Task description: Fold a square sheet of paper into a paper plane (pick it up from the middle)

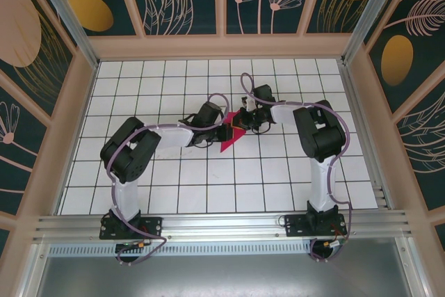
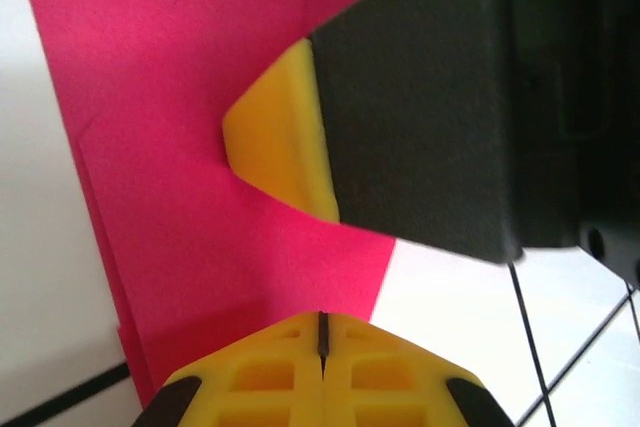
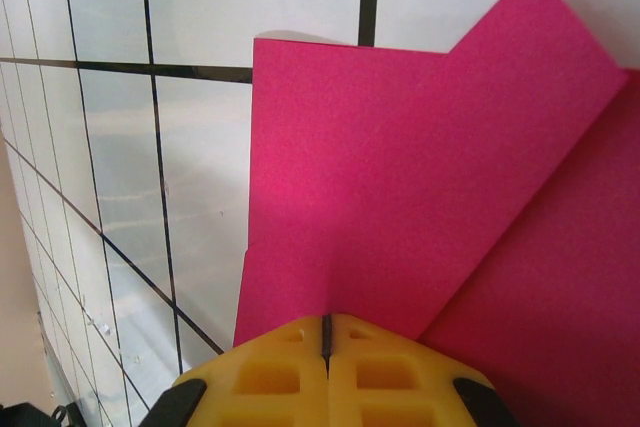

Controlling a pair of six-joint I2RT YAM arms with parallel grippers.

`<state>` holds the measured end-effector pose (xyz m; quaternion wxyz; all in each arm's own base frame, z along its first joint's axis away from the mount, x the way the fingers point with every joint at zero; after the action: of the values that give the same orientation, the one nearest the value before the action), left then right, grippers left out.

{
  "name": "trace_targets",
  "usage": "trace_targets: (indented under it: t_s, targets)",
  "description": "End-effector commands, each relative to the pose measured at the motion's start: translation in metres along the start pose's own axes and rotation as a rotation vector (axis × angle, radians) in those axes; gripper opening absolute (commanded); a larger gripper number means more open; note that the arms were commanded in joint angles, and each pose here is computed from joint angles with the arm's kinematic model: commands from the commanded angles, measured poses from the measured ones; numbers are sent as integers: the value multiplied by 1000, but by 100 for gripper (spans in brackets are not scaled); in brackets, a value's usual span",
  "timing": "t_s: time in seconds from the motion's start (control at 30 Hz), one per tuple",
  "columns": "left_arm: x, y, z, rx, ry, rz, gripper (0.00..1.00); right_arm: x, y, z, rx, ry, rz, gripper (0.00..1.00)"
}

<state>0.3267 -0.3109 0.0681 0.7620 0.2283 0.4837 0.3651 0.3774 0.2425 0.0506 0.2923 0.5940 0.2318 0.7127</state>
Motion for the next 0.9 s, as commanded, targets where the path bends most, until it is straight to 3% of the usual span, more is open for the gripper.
trace_targets:
  t_s: [0.0, 0.4, 0.7, 0.87]
  targets:
    - [7, -7, 2, -3, 4, 42, 3, -55, -20, -22, 51, -95, -194, 2]
    - [28, -8, -44, 145, 51, 28, 2, -56, -20, -23, 54, -98, -202, 2]
    - [34, 23, -87, 275, 26, -4, 1, -57, -19, -22, 52, -99, -212, 2]
    - [16, 38, -66, 184, -8, -47, 1, -57, -19, -23, 54, -102, -211, 2]
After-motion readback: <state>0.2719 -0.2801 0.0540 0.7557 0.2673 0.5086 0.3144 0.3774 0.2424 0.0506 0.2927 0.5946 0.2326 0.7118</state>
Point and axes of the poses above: each hand's point on the last joint's axis, 136 mm out from that joint toward the fingers, its own y axis back along the fingers, its own x axis along the line the jaws close on, z = x × y, the point moved 5 cm from there along y, back along the fingers, and after that the axes turned 1 degree about y, right-handed, at the moved point
